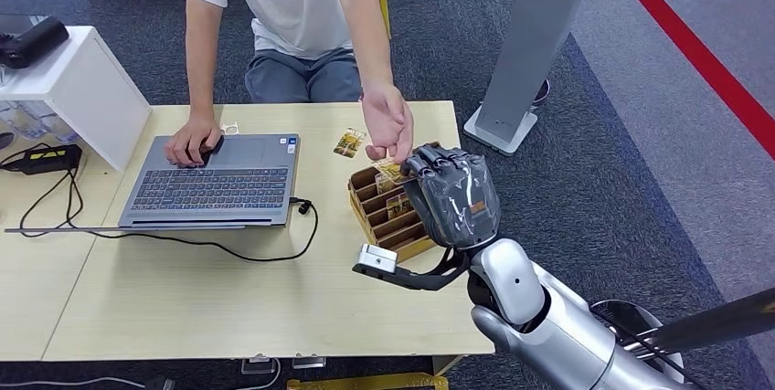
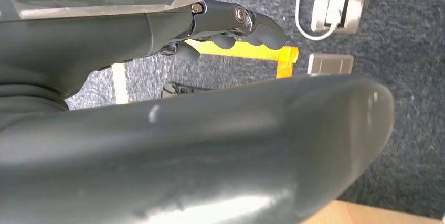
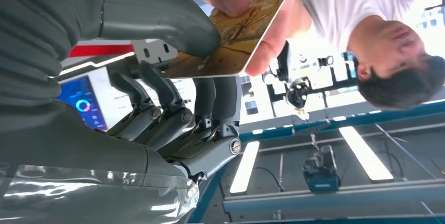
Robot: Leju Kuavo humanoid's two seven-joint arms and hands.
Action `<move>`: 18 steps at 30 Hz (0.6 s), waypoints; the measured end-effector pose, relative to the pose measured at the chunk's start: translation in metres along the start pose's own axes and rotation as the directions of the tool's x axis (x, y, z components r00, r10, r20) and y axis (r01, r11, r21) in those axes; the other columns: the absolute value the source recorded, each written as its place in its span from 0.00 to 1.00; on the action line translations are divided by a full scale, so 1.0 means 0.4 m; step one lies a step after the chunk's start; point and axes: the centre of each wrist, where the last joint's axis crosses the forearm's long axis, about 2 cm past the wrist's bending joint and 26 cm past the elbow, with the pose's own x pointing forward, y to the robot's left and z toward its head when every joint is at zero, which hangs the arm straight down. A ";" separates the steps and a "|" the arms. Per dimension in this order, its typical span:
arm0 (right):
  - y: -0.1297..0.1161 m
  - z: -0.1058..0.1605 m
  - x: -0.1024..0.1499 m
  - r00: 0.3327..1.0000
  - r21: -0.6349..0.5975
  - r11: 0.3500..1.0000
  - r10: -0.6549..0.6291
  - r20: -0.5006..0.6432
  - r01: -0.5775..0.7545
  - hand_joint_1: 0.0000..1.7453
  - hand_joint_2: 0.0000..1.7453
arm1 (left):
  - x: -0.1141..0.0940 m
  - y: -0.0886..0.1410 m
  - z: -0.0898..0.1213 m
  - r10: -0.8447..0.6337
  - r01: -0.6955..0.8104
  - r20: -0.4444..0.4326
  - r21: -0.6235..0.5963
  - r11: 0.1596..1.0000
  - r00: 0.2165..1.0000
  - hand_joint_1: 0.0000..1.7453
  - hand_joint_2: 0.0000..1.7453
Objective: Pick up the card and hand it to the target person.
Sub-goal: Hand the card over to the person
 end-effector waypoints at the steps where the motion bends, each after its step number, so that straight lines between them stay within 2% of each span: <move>1: 0.002 0.001 -0.001 1.000 0.005 1.000 0.000 -0.002 0.000 0.14 1.00 | 0.000 -0.001 0.000 0.001 -0.001 0.002 -0.006 1.000 1.000 0.00 0.00; 4: 0.009 0.004 -0.003 1.000 0.019 1.000 0.000 -0.011 0.000 0.01 1.00 | 0.000 -0.002 0.000 0.002 -0.002 0.005 -0.014 1.000 1.000 0.00 0.00; 6: 0.012 0.005 -0.005 1.000 0.033 0.999 -0.019 -0.020 0.020 0.00 1.00 | 0.000 -0.002 0.000 0.000 0.000 0.006 -0.009 1.000 1.000 0.00 0.00; 8: 0.017 0.009 -0.008 0.995 0.060 0.994 -0.094 -0.041 0.096 0.00 1.00 | 0.000 -0.002 0.000 -0.003 0.003 0.004 0.005 1.000 1.000 0.00 0.00; 10: 0.022 0.014 -0.011 0.965 0.098 0.962 -0.247 -0.084 0.254 0.00 1.00 | -0.001 -0.001 0.000 -0.003 0.003 -0.001 0.017 1.000 1.000 0.00 0.00; 12: 0.029 0.021 -0.017 0.889 0.120 0.884 -0.433 -0.150 0.451 0.00 1.00 | -0.001 -0.001 0.000 0.001 -0.001 -0.006 0.025 1.000 1.000 0.00 0.00; 14: 0.038 0.030 -0.025 0.779 0.119 0.776 -0.587 -0.218 0.619 0.00 1.00 | -0.001 0.000 0.000 0.005 -0.004 -0.011 0.031 1.000 1.000 0.00 0.00; 18: 0.058 0.064 -0.036 0.550 0.088 0.557 -0.762 -0.342 0.826 0.00 1.00 | -0.001 0.000 0.000 0.009 -0.008 -0.020 0.039 0.999 1.000 0.00 0.00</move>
